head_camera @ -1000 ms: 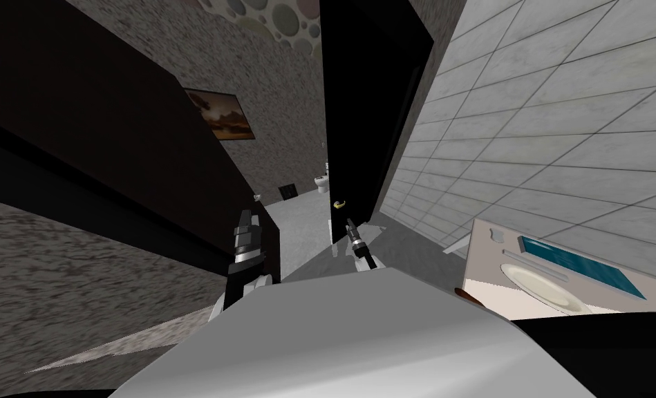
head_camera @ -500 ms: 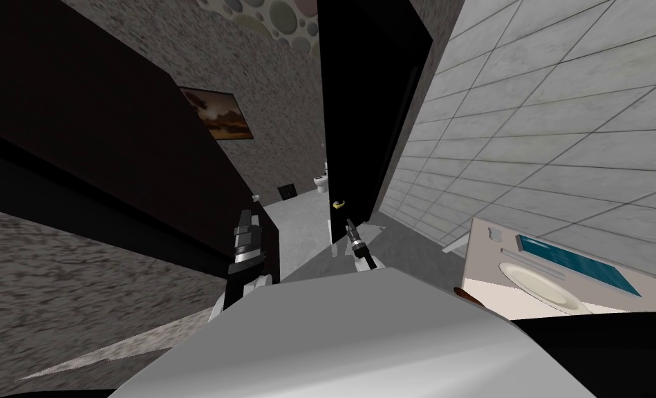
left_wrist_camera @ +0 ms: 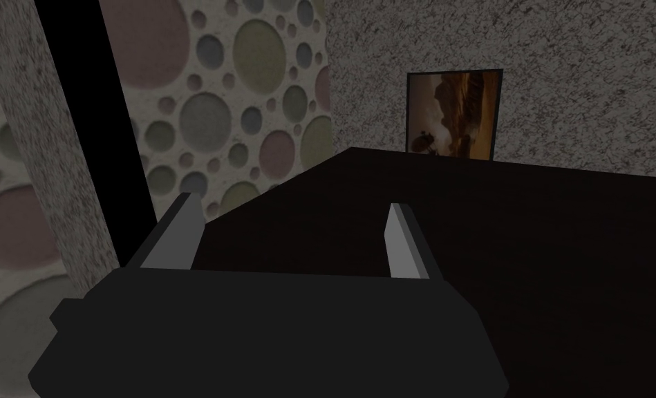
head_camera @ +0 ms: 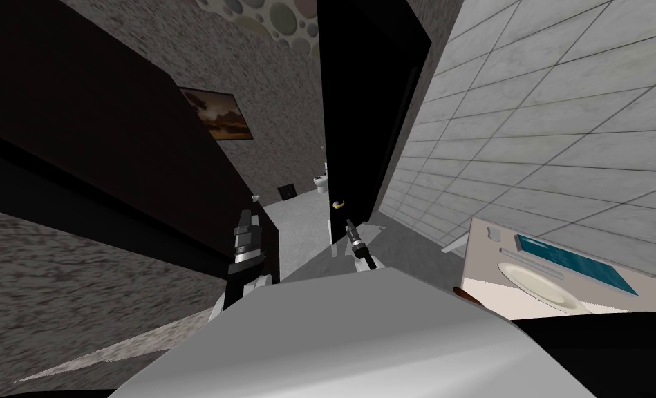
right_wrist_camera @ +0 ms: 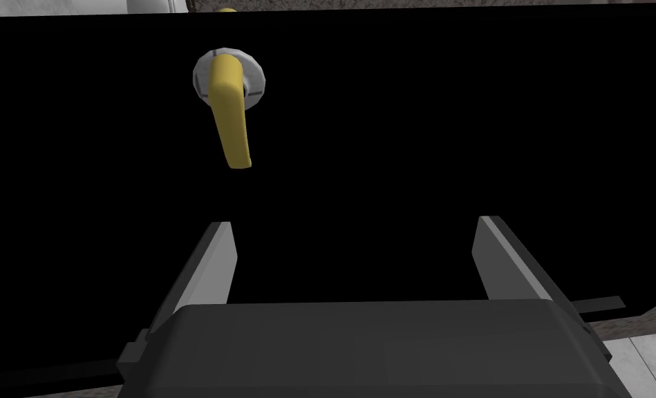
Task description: Push the door open
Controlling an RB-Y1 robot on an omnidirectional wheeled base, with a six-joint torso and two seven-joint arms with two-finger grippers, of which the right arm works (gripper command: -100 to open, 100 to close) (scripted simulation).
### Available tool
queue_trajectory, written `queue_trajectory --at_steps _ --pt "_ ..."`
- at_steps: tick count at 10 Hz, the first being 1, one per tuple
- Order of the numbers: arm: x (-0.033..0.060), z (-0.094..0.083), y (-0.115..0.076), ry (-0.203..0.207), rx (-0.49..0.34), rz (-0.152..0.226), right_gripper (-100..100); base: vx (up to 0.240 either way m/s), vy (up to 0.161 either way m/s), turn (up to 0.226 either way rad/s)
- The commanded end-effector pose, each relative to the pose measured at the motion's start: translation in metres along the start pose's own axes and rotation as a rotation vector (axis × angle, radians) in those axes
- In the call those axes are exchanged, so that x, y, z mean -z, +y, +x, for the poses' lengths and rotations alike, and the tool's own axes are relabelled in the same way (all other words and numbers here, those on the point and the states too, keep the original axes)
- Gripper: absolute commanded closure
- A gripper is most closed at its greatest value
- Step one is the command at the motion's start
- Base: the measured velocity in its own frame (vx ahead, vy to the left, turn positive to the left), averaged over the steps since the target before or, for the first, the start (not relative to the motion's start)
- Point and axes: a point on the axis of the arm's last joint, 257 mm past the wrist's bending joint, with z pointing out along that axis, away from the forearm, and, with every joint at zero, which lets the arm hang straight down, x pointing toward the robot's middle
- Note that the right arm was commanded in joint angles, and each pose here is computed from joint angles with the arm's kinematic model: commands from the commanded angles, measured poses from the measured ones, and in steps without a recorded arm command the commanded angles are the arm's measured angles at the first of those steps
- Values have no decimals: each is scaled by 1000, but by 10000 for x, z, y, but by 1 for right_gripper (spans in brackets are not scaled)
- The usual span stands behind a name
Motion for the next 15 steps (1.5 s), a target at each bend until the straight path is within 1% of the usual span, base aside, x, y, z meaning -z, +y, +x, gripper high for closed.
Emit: queue_trajectory --at_steps 1,7,8,9,15 --pt "1 1 -1 0 0 0 -100 0 0 0" --pt "1 1 -1 0 0 0 -100 1 -1 -2" --pt "32 54 -66 15 -3 16 -100 23 -20 -76" --pt "32 54 -66 15 -3 16 -100 27 -21 -78" --pt "32 54 -66 15 -3 16 -100 -2 2 7"
